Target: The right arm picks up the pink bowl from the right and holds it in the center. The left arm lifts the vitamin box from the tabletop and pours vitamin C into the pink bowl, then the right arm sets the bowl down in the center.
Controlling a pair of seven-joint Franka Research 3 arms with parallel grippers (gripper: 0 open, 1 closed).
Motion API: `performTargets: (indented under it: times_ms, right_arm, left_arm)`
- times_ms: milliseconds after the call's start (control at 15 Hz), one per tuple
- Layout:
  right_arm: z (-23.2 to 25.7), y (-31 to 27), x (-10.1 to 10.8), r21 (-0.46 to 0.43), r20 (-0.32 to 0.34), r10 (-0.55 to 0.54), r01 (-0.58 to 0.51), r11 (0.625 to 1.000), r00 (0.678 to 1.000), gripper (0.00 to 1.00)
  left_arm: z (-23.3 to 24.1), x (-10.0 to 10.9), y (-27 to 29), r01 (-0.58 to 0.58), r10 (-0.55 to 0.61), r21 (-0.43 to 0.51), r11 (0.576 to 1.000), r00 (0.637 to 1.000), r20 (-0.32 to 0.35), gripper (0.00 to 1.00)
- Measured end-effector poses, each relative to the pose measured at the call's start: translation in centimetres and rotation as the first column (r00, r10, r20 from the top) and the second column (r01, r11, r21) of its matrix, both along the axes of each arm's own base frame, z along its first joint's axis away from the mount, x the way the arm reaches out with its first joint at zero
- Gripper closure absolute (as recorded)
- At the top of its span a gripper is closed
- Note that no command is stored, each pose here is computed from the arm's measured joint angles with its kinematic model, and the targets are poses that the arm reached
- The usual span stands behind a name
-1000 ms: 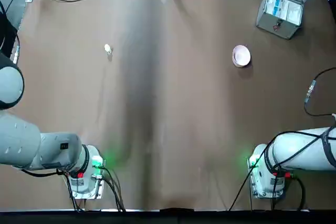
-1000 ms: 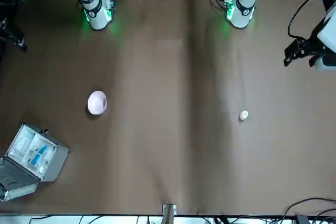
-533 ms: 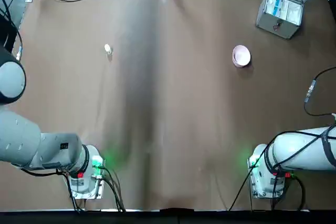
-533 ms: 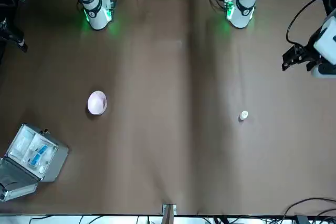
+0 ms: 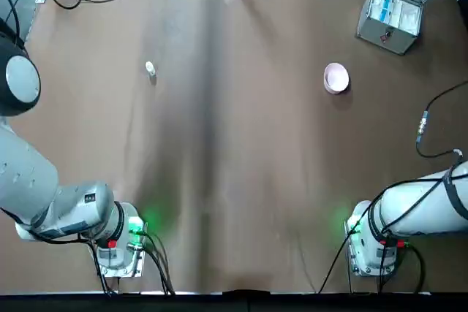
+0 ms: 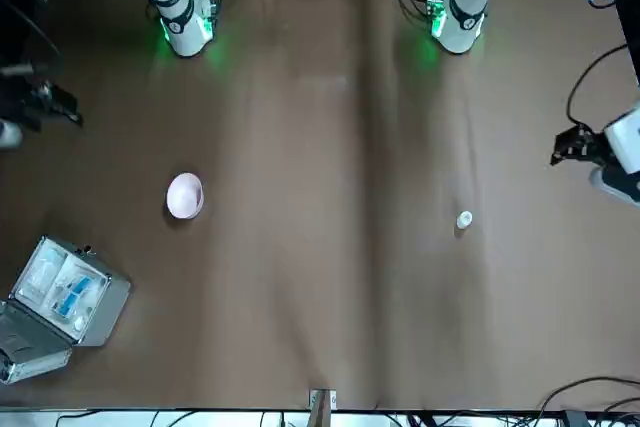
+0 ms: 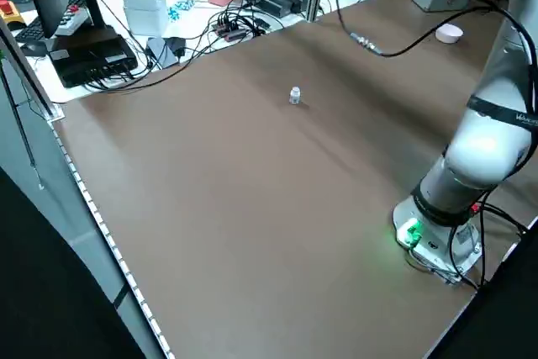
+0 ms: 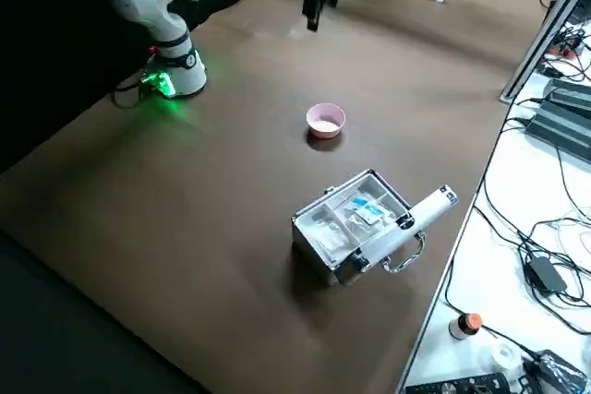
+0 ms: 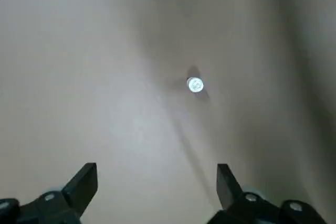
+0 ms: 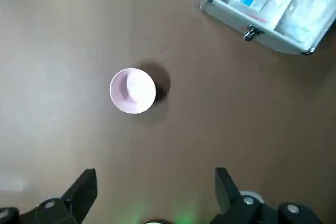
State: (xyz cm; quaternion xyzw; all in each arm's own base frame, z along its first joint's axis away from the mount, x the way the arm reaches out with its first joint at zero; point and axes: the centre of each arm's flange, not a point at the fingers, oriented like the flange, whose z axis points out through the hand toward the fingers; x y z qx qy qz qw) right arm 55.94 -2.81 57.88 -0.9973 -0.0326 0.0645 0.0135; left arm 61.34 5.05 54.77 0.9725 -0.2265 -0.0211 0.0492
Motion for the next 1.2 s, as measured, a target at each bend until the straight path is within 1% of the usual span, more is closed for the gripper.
performTargets:
  times_ms: [200, 333, 533, 667, 733, 800, 933, 1067, 1133, 1200]
  right_arm:
    - [-5.2, 0.5, 2.4, 0.003, -0.047, 0.004, -0.004, 1.000, 0.999, 0.01]
    - [-8.8, 0.7, 3.2, 0.006, -0.058, 0.004, -0.004, 1.000, 0.998, 0.01]
    - [-14.5, 1.5, 3.0, 0.006, -0.052, 0.014, -0.013, 1.000, 0.999, 0.01]
    - [-17.8, 2.1, 2.3, 0.005, -0.056, 0.021, -0.021, 1.000, 0.998, 0.01]
    - [-19.4, 2.4, 2.0, 0.005, -0.059, 0.025, -0.025, 1.000, 0.998, 0.01]
    - [-20.9, 2.8, 1.7, 0.004, -0.064, 0.032, -0.032, 0.999, 0.997, 0.01]
    - [-23.9, 3.5, 1.4, 0.004, -0.082, 0.036, -0.036, 0.999, 0.996, 0.02]
    - [-26.9, 3.3, 0.8, 0.039, -0.122, -0.001, 0.006, 0.999, 0.993, 0.05]
    - [-28.2, 3.0, 0.6, 0.052, -0.142, -0.021, 0.029, 0.998, 0.990, 0.12]
    - [-29.3, 2.7, 0.5, 0.055, -0.148, -0.033, 0.041, 0.998, 0.988, 0.13]
  left_arm:
    - [-3.2, 0.7, 5.5, 0.064, -0.063, -0.147, 0.987, 0.998, 0.012, 0.00]
    - [-6.4, 1.4, 7.3, 0.114, -0.116, -0.196, 0.974, 0.993, 0.001, 0.00]
    - [-10.0, 2.9, 6.8, 0.207, -0.206, -0.236, 0.949, 0.978, 0.030, 0.00]
    - [-12.2, 3.6, 6.0, 0.254, -0.249, -0.313, 0.915, 0.967, 0.057, 0.00]
    - [-13.7, 3.9, 5.8, 0.277, -0.268, -0.365, 0.889, 0.960, 0.075, 0.00]
    - [-15.6, 4.2, 6.1, 0.300, -0.282, -0.430, 0.852, 0.954, 0.106, 0.00]
    - [-20.6, 4.5, 7.7, 0.353, -0.300, -0.545, 0.761, 0.935, 0.187, 0.00]
    - [-25.7, 4.3, 9.2, 0.394, -0.303, -0.615, 0.683, 0.919, 0.252, 0.00]
    - [-27.9, 4.2, 9.7, 0.419, -0.300, -0.642, 0.642, 0.908, 0.293, 0.00]
    - [-29.5, 4.1, 9.8, 0.464, -0.304, -0.654, 0.598, 0.886, 0.350, 0.00]
